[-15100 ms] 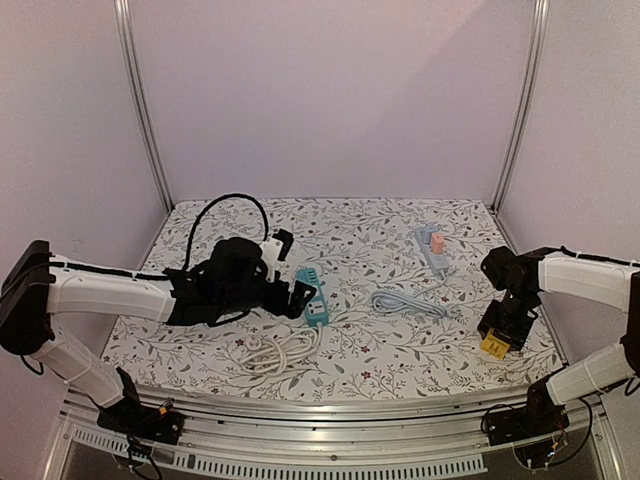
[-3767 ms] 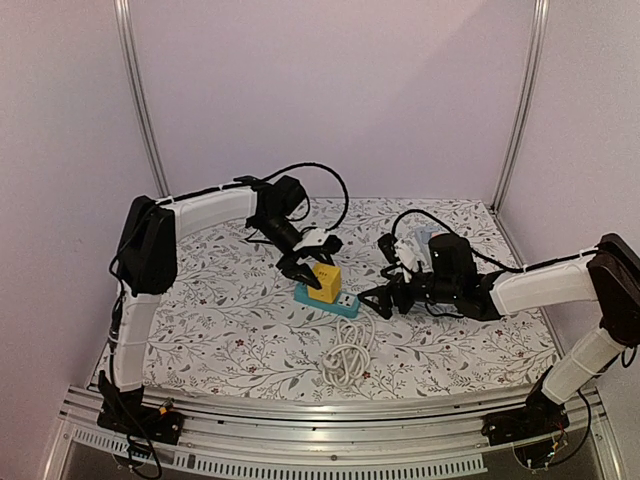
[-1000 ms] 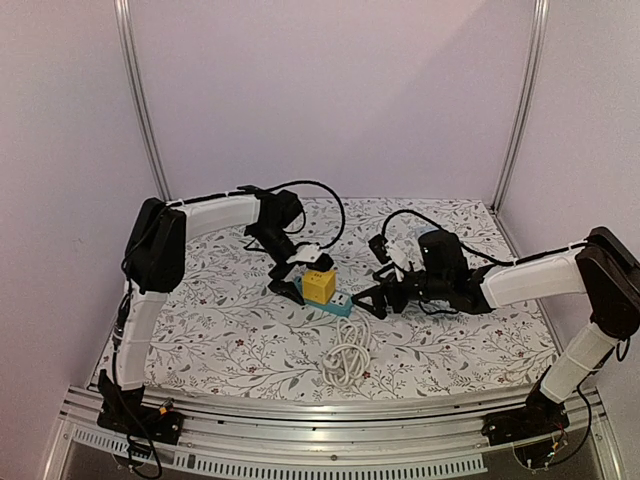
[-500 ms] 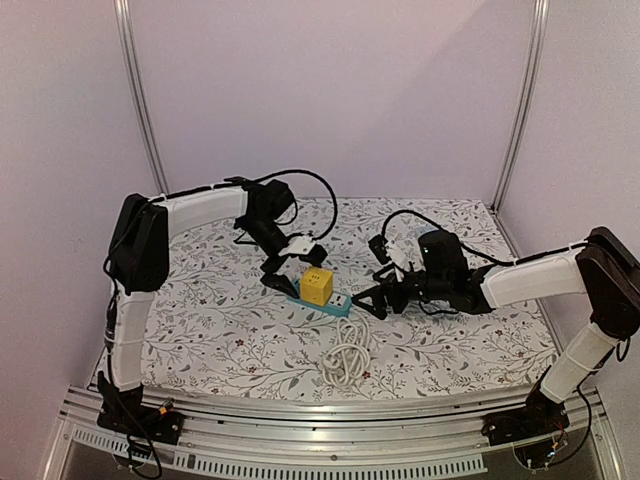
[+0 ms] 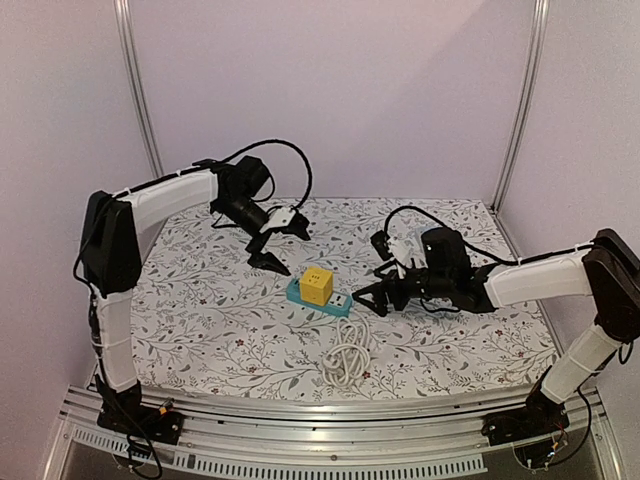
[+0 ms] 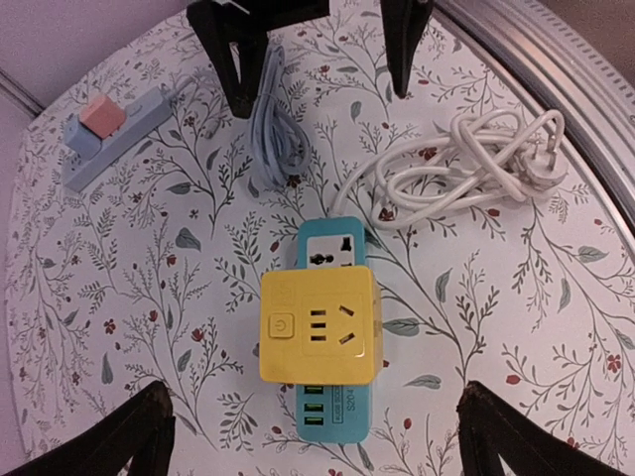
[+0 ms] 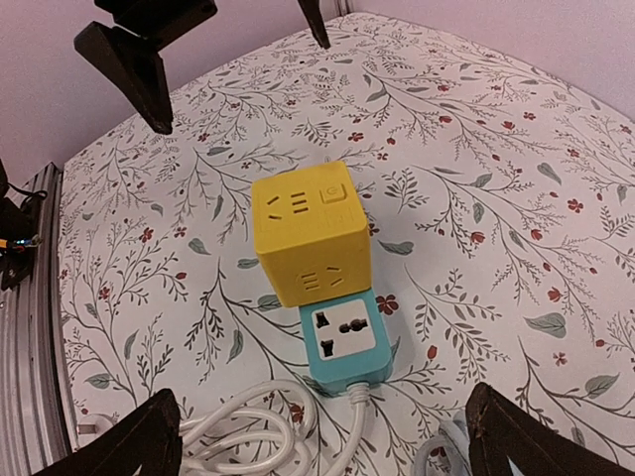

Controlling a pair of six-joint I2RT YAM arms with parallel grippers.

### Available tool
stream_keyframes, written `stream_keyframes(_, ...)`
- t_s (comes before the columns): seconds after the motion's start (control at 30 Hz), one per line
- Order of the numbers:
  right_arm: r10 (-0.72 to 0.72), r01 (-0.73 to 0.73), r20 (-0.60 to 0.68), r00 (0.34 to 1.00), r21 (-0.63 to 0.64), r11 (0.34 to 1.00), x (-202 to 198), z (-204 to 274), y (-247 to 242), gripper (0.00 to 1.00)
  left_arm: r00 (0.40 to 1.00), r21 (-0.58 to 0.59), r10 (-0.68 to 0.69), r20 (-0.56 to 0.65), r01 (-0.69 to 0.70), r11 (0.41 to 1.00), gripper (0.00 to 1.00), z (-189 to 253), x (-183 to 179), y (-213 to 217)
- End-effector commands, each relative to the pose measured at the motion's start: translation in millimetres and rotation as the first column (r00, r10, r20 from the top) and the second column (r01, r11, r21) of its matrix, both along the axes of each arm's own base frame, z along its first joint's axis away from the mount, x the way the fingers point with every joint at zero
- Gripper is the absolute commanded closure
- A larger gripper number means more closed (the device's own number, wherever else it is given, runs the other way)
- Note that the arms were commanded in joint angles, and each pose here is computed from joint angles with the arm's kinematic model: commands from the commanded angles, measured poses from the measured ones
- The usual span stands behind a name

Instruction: Insert the plug

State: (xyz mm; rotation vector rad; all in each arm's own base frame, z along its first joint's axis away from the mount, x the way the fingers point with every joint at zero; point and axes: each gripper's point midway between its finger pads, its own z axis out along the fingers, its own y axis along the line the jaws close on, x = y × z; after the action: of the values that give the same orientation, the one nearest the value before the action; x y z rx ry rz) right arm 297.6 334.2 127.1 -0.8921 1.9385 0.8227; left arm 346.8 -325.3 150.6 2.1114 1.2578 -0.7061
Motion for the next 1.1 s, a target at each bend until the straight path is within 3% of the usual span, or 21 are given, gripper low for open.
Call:
stream_keyframes(0.0,-0.031,0.031,0.028,0.999,0.004,1.000,4,12,-5,0.01,0.998,-0.078,0.070,0.005,-0.070,0.995,0.01,28,7,8)
stream_keyframes(0.1,-0.060,0.060,0.042,0.997,0.010,0.998,10,18,-6,0.01,0.986,-0.112,0.165,0.008,-0.163,0.980,0.01,37,20,9)
stream_keyframes(0.23,-0.088,0.087,0.069,0.994,0.027,0.996,17,31,-5,0.01,0.924,-0.185,0.380,0.041,-0.367,0.912,0.00,56,42,13)
stream_keyframes(0.37,-0.145,0.141,0.100,0.984,0.045,0.989,30,44,-8,0.01,0.801,-0.317,0.597,0.035,-0.558,0.767,0.01,78,61,25)
stream_keyframes(0.57,-0.217,0.205,0.137,0.967,0.092,0.974,51,66,-4,0.01,0.610,-0.434,0.792,-0.019,-0.719,0.543,0.00,106,68,52)
stream_keyframes(0.63,-0.238,0.222,0.156,0.959,0.109,0.969,58,73,-3,0.01,0.527,-0.451,0.848,-0.047,-0.769,0.453,0.01,113,69,63)
stream_keyframes(0.7,-0.262,0.242,0.177,0.949,0.127,0.962,64,79,-3,0.01,0.411,-0.469,0.907,-0.088,-0.821,0.326,0.01,122,71,80)
stream_keyframes(0.83,-0.312,0.278,0.225,0.923,0.172,0.945,76,93,-3,0.01,0.079,-0.443,0.969,-0.234,-0.896,-0.034,0.01,135,78,130)
stream_keyframes(0.87,-0.327,0.287,0.236,0.915,0.188,0.939,80,98,-4,0.01,0.022,-0.429,0.966,-0.256,-0.898,-0.093,0.01,136,77,139)
stream_keyframes(0.97,-0.358,0.300,0.252,0.899,0.241,0.923,86,110,-5,0.01,-0.063,-0.402,0.948,-0.313,-0.895,-0.192,0.00,141,66,160)
stream_keyframes(1.07,-0.391,0.321,0.232,0.891,0.287,0.902,96,121,-11,0.01,-0.067,-0.410,0.921,-0.384,-0.881,-0.235,0.01,132,58,175)
